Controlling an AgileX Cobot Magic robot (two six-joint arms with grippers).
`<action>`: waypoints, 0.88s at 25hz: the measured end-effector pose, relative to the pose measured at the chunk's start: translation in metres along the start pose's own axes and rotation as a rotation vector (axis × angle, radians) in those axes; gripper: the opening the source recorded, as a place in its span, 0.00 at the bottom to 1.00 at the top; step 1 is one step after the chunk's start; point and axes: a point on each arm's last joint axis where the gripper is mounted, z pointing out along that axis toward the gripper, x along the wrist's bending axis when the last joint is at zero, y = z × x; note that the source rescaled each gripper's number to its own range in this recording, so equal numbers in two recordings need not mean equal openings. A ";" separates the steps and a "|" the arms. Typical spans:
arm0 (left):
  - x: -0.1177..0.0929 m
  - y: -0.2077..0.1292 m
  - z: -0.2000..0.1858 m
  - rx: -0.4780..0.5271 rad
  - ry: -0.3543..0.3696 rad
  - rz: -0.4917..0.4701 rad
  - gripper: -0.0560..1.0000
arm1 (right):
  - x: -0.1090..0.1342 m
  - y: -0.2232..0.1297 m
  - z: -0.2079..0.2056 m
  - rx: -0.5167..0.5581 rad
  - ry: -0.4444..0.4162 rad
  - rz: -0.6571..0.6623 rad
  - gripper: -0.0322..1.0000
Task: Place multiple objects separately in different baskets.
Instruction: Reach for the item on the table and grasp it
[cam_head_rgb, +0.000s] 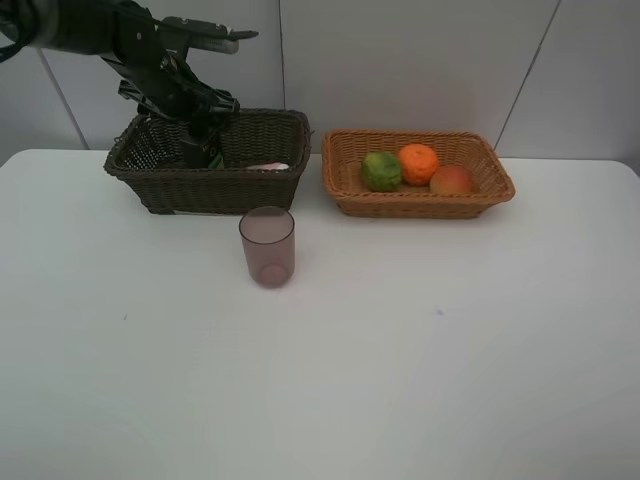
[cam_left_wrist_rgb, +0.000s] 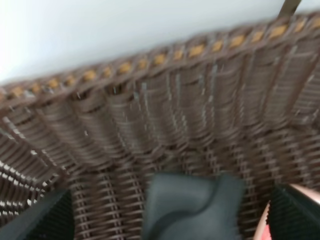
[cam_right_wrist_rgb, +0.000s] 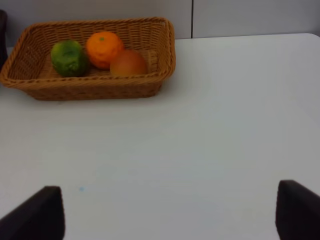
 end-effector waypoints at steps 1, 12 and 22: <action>0.000 0.004 -0.005 -0.010 -0.001 -0.006 1.00 | 0.000 0.000 0.000 0.000 0.000 0.000 0.86; -0.017 0.018 -0.063 0.098 -0.021 0.000 1.00 | 0.000 0.000 0.000 0.000 0.000 0.000 0.86; -0.095 -0.006 -0.089 0.315 -0.161 0.286 1.00 | 0.000 0.000 0.000 0.000 0.000 0.000 0.86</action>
